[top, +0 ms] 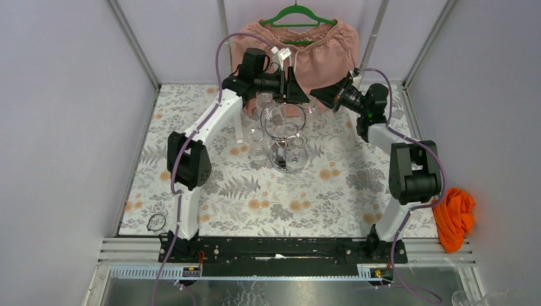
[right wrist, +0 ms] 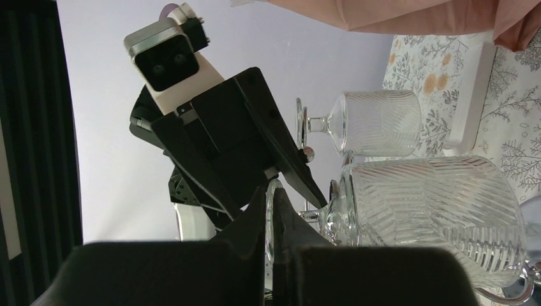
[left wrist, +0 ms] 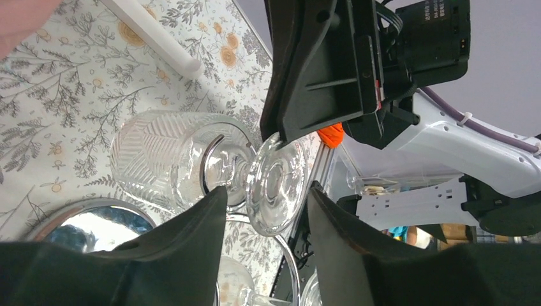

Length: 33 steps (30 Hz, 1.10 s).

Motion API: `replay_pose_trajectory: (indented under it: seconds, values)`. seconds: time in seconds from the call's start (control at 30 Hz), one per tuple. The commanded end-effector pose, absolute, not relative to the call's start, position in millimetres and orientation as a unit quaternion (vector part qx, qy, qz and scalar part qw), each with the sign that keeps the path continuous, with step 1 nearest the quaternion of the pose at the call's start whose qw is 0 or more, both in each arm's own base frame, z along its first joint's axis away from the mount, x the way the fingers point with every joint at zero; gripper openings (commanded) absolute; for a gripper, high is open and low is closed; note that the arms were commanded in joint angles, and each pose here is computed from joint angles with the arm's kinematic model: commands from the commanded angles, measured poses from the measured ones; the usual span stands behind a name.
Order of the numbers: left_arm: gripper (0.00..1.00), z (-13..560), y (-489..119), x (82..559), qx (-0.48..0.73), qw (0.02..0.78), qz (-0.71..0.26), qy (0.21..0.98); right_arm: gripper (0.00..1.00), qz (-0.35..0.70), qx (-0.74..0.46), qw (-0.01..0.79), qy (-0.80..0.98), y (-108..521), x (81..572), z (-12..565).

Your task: Take the wine glass off the wine glass rack

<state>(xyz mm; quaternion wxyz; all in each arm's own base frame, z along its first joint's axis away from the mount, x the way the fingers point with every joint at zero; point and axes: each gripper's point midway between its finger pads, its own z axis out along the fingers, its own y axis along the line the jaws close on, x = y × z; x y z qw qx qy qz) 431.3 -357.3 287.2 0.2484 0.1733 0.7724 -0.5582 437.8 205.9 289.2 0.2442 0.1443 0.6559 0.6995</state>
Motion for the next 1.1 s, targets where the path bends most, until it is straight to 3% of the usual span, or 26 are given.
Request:
replay_pose_trajectory:
  seconds: [0.0,0.33,0.63,0.87,1.07]
  values:
    - [0.53,280.0,-354.2,423.5,0.176,0.230,-0.554,0.781,0.00,0.732,0.065,0.293,0.612,212.3,422.6,350.8]
    - [0.29,285.9,-355.5,428.6,0.170,0.242,-0.550,0.781,0.00,0.737,0.071,0.287,0.607,212.1,424.4,343.7]
    - [0.23,301.3,-360.2,429.2,0.175,0.238,-0.568,0.768,0.00,0.738,0.062,0.286,0.608,212.9,422.1,350.2]
    - [0.05,306.8,-363.9,428.6,0.169,0.212,-0.592,0.758,0.01,0.739,0.058,0.282,0.609,213.7,421.8,351.4]
    - [0.00,308.5,-364.5,430.6,0.162,0.201,-0.601,0.757,0.10,0.740,0.060,0.277,0.610,214.1,423.0,348.7]
